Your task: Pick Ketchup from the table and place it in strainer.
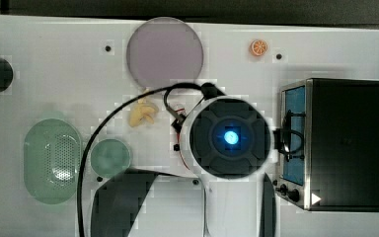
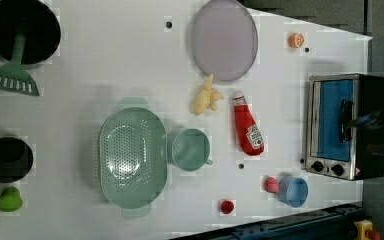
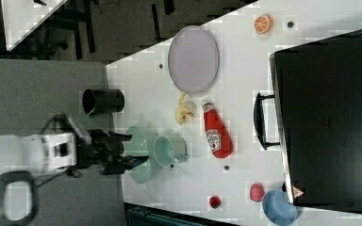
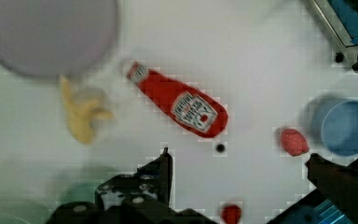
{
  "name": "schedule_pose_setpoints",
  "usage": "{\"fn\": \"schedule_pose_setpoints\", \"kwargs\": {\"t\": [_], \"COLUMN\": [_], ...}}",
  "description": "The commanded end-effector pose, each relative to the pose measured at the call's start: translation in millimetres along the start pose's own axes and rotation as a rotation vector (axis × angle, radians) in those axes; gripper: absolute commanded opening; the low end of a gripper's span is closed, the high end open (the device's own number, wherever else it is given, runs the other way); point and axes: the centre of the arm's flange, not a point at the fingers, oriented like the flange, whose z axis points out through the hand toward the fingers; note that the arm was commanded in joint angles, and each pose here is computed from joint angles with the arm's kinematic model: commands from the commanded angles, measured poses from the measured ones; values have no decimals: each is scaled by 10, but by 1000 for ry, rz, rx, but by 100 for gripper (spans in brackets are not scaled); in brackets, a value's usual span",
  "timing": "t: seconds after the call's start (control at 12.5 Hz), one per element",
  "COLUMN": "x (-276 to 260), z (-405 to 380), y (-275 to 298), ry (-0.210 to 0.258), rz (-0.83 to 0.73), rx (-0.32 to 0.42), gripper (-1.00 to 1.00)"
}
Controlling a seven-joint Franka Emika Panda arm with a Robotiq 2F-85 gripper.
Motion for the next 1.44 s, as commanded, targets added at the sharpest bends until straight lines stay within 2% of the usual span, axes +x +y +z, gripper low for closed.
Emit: {"fn": "schedule_pose_setpoints", "kwargs": {"t": [0.08,0.24,0.4,0.72,0.96,1.2,1.44], "x": [-44,-113,-163,-102,21,88,154], "z": [562,887,1186,1737,2127,2573,2933], "y": [-29,-51,-75,-130,-223,-269,-333], "ry": [-60,-53,-27,23,32,6,37], "rz": [-320,-496,-639,-825,-845,-844,-855], "rx": [-15,-13,-5,15,30,37,46], "gripper": [100,100,100,100,100,100,100]}}
